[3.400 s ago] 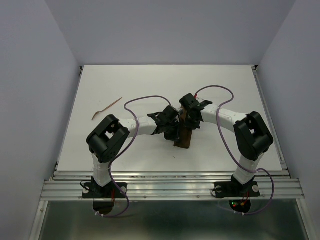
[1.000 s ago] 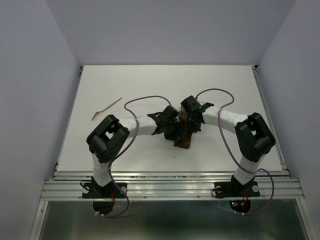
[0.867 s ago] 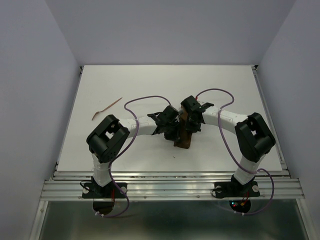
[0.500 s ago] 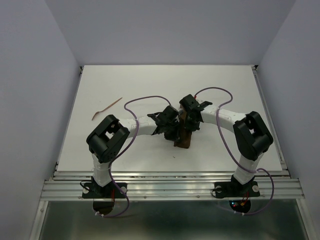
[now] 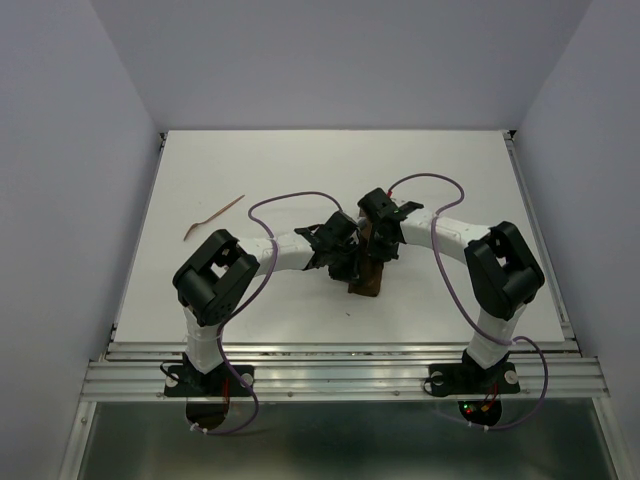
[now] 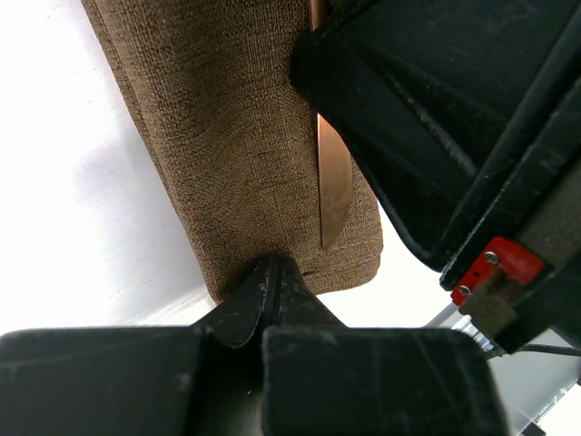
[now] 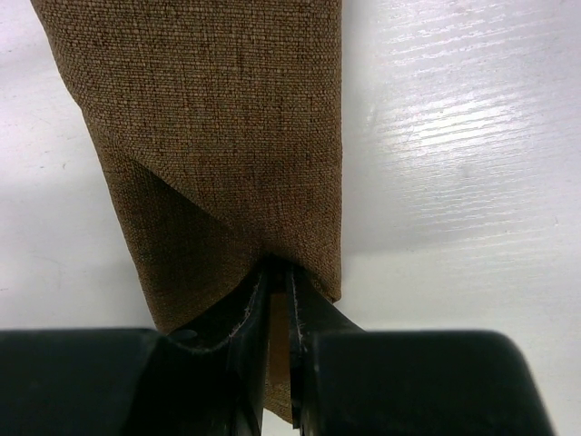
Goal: Fold the napkin into a case and place the utensils inside
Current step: Stuff the knife into the folded napkin.
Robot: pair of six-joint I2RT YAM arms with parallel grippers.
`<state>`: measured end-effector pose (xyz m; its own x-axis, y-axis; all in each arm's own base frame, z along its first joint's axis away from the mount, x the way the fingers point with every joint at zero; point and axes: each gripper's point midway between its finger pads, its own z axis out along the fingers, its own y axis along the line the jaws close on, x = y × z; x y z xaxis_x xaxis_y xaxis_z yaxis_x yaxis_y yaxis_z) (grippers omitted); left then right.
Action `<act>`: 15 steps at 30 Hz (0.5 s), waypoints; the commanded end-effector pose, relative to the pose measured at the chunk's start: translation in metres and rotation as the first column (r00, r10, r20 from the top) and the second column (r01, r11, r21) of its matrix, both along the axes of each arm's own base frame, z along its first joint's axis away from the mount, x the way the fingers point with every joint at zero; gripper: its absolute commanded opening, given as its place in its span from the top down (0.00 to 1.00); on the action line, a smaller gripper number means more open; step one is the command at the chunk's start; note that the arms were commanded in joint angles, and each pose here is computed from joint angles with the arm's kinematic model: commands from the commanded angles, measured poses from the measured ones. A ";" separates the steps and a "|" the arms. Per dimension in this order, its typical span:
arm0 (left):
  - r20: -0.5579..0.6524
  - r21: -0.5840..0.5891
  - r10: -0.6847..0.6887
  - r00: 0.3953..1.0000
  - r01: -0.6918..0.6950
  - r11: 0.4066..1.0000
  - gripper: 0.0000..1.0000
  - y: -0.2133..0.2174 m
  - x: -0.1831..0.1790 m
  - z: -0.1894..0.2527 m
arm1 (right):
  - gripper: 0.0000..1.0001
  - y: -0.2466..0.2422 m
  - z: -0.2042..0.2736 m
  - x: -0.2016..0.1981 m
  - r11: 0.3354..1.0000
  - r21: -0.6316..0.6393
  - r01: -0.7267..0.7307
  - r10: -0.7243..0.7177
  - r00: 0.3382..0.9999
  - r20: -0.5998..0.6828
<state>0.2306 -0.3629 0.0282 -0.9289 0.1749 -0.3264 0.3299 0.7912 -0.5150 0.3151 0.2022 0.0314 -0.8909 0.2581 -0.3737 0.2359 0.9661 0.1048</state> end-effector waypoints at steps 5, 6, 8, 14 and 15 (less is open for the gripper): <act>-0.033 0.053 -0.014 0.999 0.015 0.998 1.00 0.014 -0.013 -0.012 | 0.92 0.003 0.011 0.013 1.000 -0.009 -0.010 0.010 0.998 0.067; -0.035 0.056 -0.013 0.999 0.015 0.998 1.00 0.014 -0.013 -0.013 | 0.93 0.003 0.011 0.012 1.000 -0.009 -0.012 0.012 0.998 0.065; -0.033 0.053 -0.013 0.999 0.015 0.998 1.00 0.014 -0.013 -0.012 | 0.92 0.003 0.011 0.012 1.000 -0.010 -0.015 0.015 0.998 0.065; -0.035 0.054 -0.014 0.999 0.016 0.998 1.00 0.014 -0.013 -0.012 | 0.92 0.003 0.012 0.012 1.000 -0.009 -0.019 0.019 0.997 0.070; -0.034 0.053 -0.014 0.999 0.016 0.998 1.00 0.014 -0.013 -0.012 | 0.92 0.003 0.012 0.013 1.000 -0.009 -0.019 0.020 0.997 0.073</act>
